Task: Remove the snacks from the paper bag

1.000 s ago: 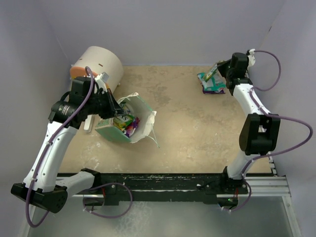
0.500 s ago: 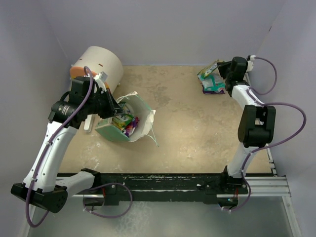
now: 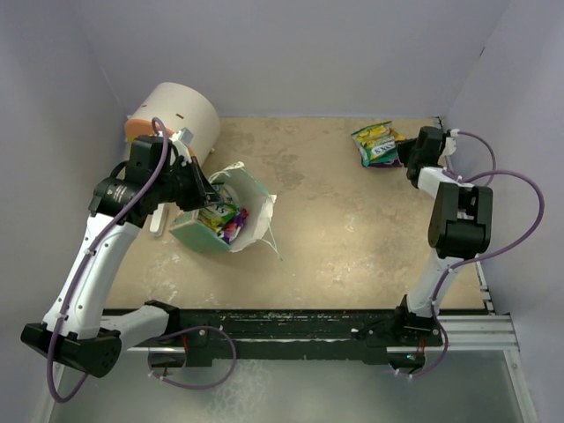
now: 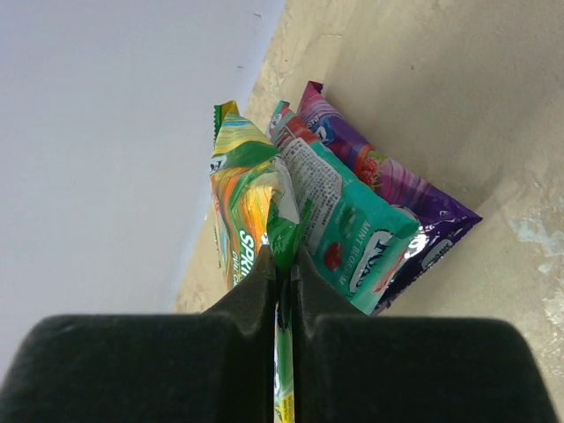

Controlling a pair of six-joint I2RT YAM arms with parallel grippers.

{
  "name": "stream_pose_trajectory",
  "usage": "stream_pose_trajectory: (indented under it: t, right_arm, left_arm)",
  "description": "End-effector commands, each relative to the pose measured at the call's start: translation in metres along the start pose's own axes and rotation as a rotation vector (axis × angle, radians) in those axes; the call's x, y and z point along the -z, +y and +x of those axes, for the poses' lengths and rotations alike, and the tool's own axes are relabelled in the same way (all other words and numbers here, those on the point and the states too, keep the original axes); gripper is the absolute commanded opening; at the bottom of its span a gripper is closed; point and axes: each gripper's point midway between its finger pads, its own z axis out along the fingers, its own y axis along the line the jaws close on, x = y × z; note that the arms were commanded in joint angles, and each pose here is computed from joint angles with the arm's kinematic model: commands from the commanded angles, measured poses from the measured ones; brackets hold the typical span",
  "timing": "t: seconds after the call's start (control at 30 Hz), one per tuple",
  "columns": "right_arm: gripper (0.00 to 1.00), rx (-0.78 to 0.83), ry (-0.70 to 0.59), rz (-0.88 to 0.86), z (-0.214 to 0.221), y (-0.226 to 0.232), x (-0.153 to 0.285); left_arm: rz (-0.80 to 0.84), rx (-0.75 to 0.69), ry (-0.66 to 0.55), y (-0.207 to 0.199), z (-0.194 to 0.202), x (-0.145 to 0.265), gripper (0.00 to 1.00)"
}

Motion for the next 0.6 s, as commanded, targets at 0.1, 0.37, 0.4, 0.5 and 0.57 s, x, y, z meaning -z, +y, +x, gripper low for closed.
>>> stream_pose_trajectory:
  t: [0.1, 0.37, 0.4, 0.5, 0.57]
  right_arm:
    - [0.00, -0.010, -0.004, -0.086, -0.002, 0.021, -0.007]
    - [0.20, 0.017, -0.026, -0.036, -0.006, 0.005, 0.001]
    - [0.23, 0.025, -0.029, -0.033, -0.008, 0.004, 0.002]
    - [0.29, 0.051, -0.039, -0.030, -0.014, 0.005, 0.009]
    - [0.33, 0.074, -0.044, -0.036, -0.019, 0.006, 0.015]
  left_arm:
    - [0.030, -0.004, -0.046, -0.012, -0.013, 0.008, 0.00]
    - [0.028, -0.009, -0.049, -0.012, -0.013, 0.010, 0.00]
    - [0.027, -0.012, -0.049, -0.012, -0.013, 0.010, 0.00]
    - [0.031, -0.014, -0.050, -0.013, -0.013, 0.011, 0.00]
    - [0.032, -0.016, -0.046, -0.013, -0.012, 0.011, 0.00]
